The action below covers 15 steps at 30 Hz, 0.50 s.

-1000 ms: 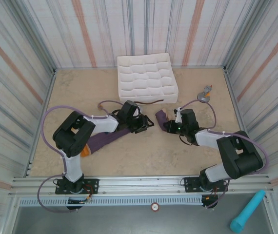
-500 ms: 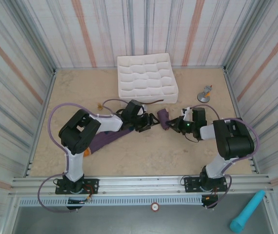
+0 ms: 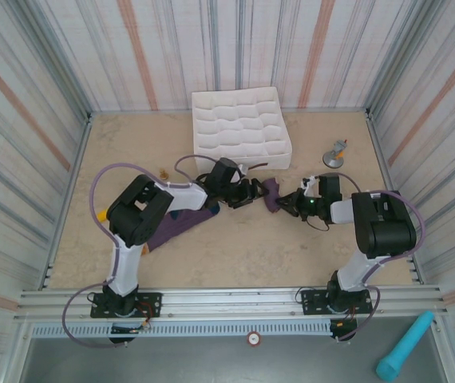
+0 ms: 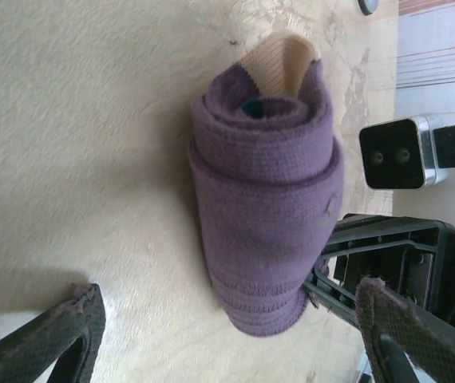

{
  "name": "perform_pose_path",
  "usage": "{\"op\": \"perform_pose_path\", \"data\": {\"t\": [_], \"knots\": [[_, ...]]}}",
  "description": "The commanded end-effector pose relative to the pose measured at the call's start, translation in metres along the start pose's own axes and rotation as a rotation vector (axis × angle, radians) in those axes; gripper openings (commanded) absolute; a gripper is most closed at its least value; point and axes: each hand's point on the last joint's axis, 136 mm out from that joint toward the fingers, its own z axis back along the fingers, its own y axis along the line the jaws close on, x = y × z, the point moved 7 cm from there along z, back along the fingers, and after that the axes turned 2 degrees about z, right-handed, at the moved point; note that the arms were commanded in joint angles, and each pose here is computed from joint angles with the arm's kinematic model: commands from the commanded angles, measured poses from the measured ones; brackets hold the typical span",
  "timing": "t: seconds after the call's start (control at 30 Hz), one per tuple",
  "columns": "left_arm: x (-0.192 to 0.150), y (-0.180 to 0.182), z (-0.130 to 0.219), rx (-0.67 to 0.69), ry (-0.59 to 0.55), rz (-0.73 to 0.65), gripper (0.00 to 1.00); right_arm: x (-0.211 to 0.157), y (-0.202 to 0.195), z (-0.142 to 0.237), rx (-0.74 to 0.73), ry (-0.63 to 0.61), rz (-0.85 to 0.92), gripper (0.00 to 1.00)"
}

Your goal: Roll the socks

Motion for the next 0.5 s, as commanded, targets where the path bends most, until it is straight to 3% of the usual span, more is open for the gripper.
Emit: {"op": "perform_pose_path", "data": {"t": [0.0,0.3,0.47], "knots": [[0.004,-0.002,-0.009,-0.015,-0.008,-0.070,0.83,-0.034,-0.068,0.003,-0.355,0.052,-0.281,0.00],[0.002,0.008,-0.033,-0.017,0.016,-0.114,0.80,-0.034,-0.070,0.003,-0.388,0.071,-0.329,0.02],[0.001,0.010,-0.043,-0.013,0.031,-0.121,0.73,-0.035,-0.069,0.003,-0.397,0.081,-0.336,0.03]]}}
